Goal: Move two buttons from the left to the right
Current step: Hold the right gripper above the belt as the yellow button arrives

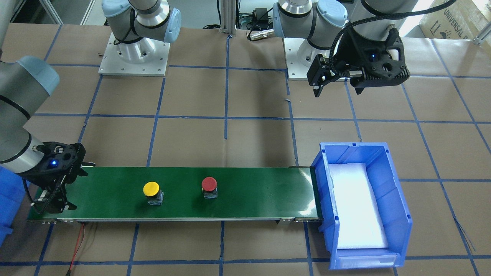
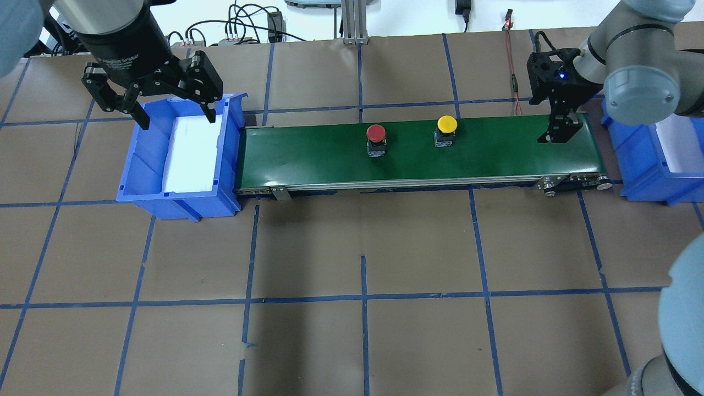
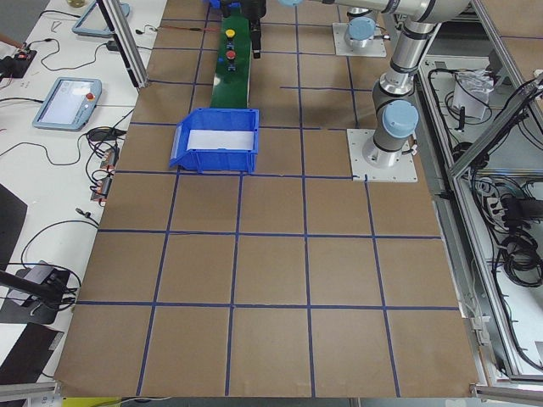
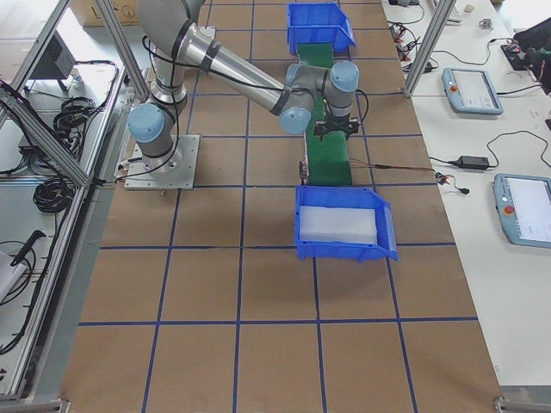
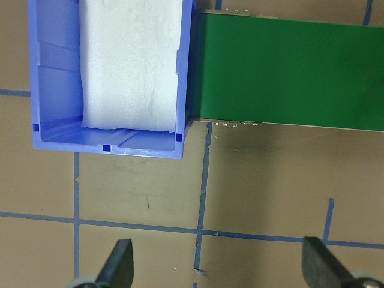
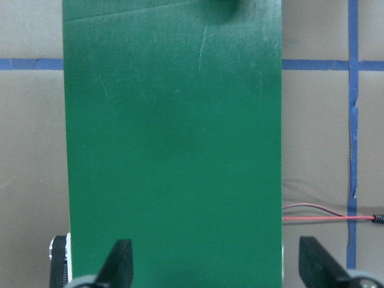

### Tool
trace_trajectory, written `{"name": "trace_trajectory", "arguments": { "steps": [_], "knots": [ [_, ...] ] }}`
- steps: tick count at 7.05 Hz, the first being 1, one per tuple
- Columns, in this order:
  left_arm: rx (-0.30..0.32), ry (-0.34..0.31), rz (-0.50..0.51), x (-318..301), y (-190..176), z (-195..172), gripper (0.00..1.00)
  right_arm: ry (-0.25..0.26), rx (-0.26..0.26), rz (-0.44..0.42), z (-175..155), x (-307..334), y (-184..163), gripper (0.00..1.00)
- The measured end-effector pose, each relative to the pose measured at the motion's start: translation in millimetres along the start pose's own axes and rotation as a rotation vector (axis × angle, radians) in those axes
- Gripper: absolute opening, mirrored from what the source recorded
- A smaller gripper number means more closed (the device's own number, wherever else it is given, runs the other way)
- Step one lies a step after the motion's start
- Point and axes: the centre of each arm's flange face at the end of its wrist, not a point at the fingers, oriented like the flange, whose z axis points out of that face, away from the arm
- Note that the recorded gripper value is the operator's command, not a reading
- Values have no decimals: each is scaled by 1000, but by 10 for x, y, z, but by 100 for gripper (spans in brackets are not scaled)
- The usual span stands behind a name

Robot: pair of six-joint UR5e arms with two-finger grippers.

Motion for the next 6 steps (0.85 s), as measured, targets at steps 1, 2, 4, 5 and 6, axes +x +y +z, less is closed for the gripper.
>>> {"name": "trace_trajectory", "arguments": {
  "steps": [1,2,4,5,6],
  "knots": [
    [0,-1,0,-4,5,-2,100,-5,6,-7,20,-4,-4,96],
    [1,-2,1,-13,5,-2,100,-11,11,-22,54,0,-2,95],
    [0,-1,1,-25,0,10,100,-27,16,-80,135,5,18,95],
    [0,-2,1,-28,1,10,100,-36,20,-92,153,-10,20,95],
    [0,-2,0,-29,4,9,100,-44,23,-95,163,-17,23,96]
  ]
}}
